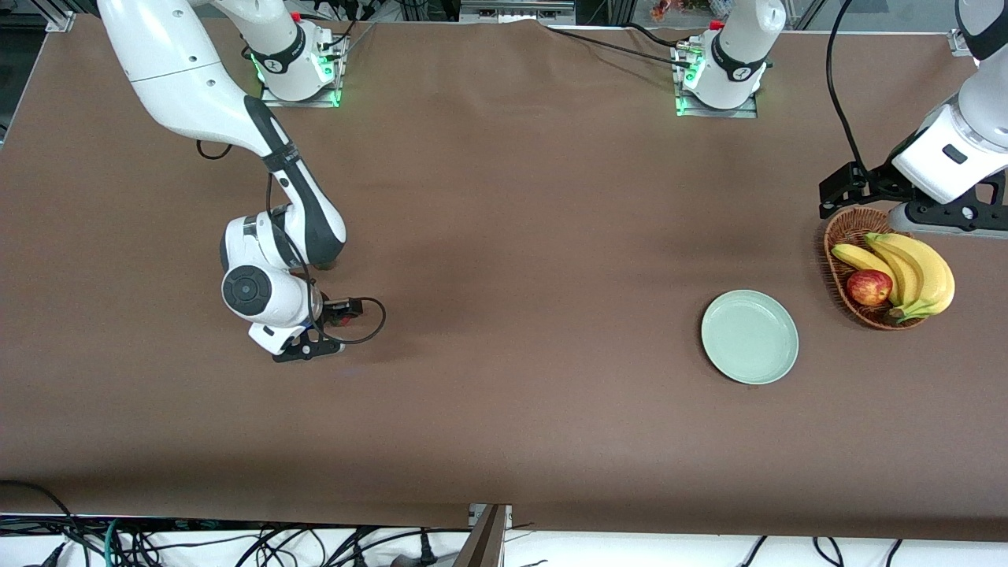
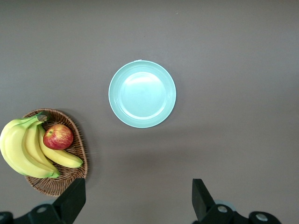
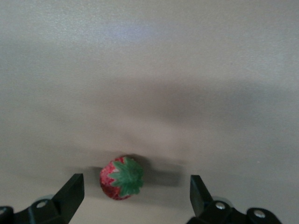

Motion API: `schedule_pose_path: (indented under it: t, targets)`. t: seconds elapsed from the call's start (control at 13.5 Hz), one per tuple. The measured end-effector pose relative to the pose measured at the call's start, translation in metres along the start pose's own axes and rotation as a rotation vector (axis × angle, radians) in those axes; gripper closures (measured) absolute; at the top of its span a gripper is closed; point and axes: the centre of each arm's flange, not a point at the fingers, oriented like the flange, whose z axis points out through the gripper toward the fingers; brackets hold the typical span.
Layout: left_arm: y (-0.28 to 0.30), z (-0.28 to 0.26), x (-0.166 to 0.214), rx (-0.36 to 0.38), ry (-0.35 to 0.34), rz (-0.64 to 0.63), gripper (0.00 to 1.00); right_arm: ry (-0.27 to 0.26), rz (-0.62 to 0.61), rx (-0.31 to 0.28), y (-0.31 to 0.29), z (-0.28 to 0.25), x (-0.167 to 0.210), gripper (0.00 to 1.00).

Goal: Collect all strawberries into plate
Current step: 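Grasp a red strawberry with the right gripper and lift it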

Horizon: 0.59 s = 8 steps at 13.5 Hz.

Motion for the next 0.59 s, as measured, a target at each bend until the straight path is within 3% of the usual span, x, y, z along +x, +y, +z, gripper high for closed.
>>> schedule_pose_path:
  t: [0.15,0.45,0.59]
  targets:
    - [0.0008,0.0,0.0,0.0,0.0,0.001,0.0,0.003,0.003,0.007,-0.0022,-0.0016,0.0,0.04]
    - [0.0012,0.0,0.0,0.0,0.0,0.002,0.0,0.007,0.001,0.008,-0.0047,-0.0025,0.0002,0.5]
    - [0.0012,0.0,0.0,0.0,0.0,0.002,0.0,0.009,0.001,0.011,-0.0064,-0.0035,0.0002,0.65]
